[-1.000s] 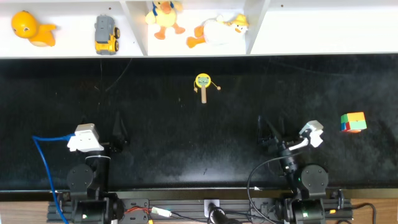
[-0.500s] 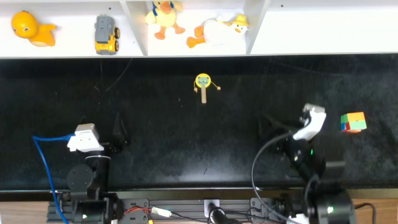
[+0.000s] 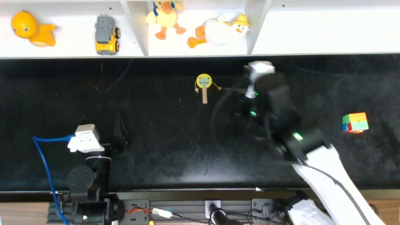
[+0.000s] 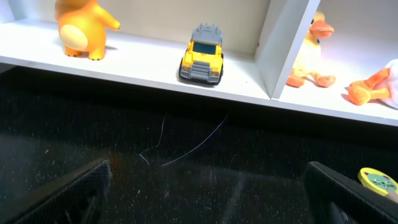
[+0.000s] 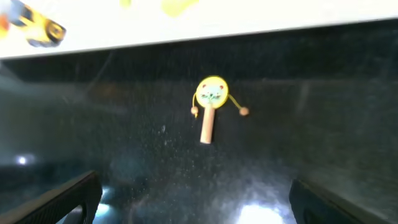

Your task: Store Toys

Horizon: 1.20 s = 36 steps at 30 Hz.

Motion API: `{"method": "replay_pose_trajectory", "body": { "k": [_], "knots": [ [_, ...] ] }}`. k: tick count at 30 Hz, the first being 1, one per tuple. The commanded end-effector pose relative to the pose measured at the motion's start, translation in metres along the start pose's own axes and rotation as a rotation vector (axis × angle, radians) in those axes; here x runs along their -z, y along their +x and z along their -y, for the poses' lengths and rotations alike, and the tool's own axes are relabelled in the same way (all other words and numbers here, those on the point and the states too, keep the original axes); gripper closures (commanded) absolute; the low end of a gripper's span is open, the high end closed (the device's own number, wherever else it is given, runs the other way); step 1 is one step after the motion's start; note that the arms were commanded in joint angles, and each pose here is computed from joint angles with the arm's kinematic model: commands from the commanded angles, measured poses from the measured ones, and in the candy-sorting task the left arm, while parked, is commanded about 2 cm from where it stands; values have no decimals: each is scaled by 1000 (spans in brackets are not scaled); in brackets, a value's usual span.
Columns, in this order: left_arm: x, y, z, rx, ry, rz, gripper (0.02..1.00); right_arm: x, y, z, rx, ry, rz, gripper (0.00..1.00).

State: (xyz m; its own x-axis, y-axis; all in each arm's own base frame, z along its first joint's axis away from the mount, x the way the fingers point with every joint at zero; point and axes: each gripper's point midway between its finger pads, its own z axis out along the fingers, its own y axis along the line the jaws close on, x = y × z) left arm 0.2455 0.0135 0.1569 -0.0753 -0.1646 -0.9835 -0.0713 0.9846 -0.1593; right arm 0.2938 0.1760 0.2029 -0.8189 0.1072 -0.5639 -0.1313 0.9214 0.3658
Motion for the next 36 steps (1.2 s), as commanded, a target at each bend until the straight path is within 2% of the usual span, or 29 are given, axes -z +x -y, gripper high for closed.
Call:
{"method": "replay_pose_trajectory", "body": {
  "k": [1,7,17,29,36],
  "knots": [
    [0,1,3,-11,15,5,23,-37,4,-4,-54,101,-84,1],
    [0,1,3,-11,15,5,23,-86,25,-13,-69,194,-255,1],
    [0,1,3,-11,15,5,20,-139,38,-12,-96,261,-353,27],
    [0,1,3,-11,15,5,20,-178,56,2,-73,295,-393,172],
    [0,1,3,-11,15,5,20,-196,65,8,-64,310,-408,321]
  ]
}}
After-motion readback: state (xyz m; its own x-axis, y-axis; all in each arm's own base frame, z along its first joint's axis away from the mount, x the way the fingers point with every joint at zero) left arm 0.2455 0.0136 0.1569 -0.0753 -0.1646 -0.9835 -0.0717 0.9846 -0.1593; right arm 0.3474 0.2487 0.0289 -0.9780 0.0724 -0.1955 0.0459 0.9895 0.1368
